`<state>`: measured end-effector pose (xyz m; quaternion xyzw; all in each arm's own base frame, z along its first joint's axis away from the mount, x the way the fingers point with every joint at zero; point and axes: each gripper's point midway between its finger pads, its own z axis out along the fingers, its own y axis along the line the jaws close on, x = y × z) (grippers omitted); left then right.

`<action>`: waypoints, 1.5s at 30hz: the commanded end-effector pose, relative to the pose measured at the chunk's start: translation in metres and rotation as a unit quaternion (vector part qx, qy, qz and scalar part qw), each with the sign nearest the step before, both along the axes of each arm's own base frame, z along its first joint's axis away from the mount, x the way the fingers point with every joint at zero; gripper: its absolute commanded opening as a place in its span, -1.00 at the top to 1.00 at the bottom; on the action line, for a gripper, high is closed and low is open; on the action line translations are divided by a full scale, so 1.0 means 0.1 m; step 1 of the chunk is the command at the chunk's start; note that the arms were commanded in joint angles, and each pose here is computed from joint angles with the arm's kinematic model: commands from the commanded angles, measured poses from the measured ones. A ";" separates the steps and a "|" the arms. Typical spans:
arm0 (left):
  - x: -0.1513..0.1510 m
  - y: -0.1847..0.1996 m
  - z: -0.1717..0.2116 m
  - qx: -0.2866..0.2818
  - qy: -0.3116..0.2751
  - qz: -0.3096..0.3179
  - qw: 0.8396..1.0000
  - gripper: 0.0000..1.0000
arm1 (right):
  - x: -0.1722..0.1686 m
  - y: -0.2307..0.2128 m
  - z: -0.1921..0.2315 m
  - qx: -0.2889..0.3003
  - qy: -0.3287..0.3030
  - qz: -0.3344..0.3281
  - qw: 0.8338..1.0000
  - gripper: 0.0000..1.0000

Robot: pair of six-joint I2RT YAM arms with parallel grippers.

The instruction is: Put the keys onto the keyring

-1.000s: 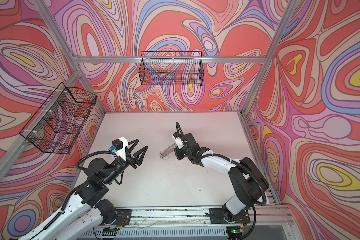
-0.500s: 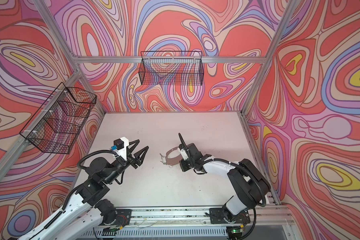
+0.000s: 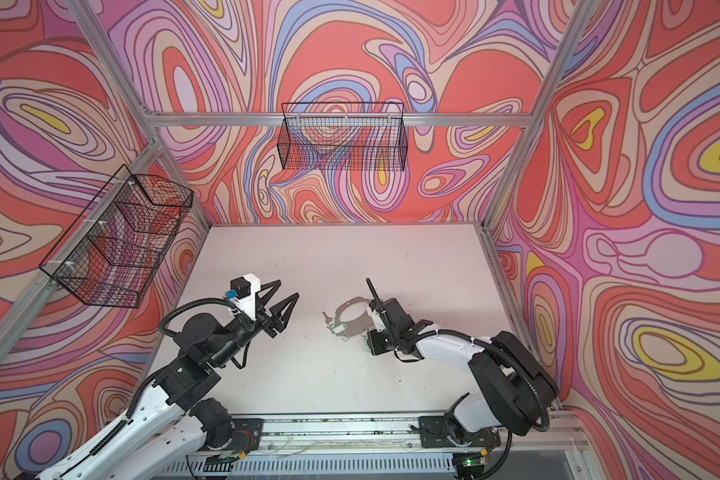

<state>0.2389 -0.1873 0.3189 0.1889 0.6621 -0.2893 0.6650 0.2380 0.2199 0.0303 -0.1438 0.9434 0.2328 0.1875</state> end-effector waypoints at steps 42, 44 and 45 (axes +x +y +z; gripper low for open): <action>1.03 1.93 -1.70 0.151 0.218 0.475 0.839 -0.95 | 0.89 -1.89 1.39 -0.253 -0.467 -0.369 0.763 -0.96; 1.17 1.94 -1.65 0.156 0.211 0.478 0.838 -0.95 | 0.97 -2.01 1.26 -0.273 -0.453 -0.382 0.758 -0.97; 1.21 1.94 -1.68 0.167 0.207 0.475 0.839 -0.95 | 1.00 -2.06 1.21 -0.277 -0.446 -0.388 0.757 -0.96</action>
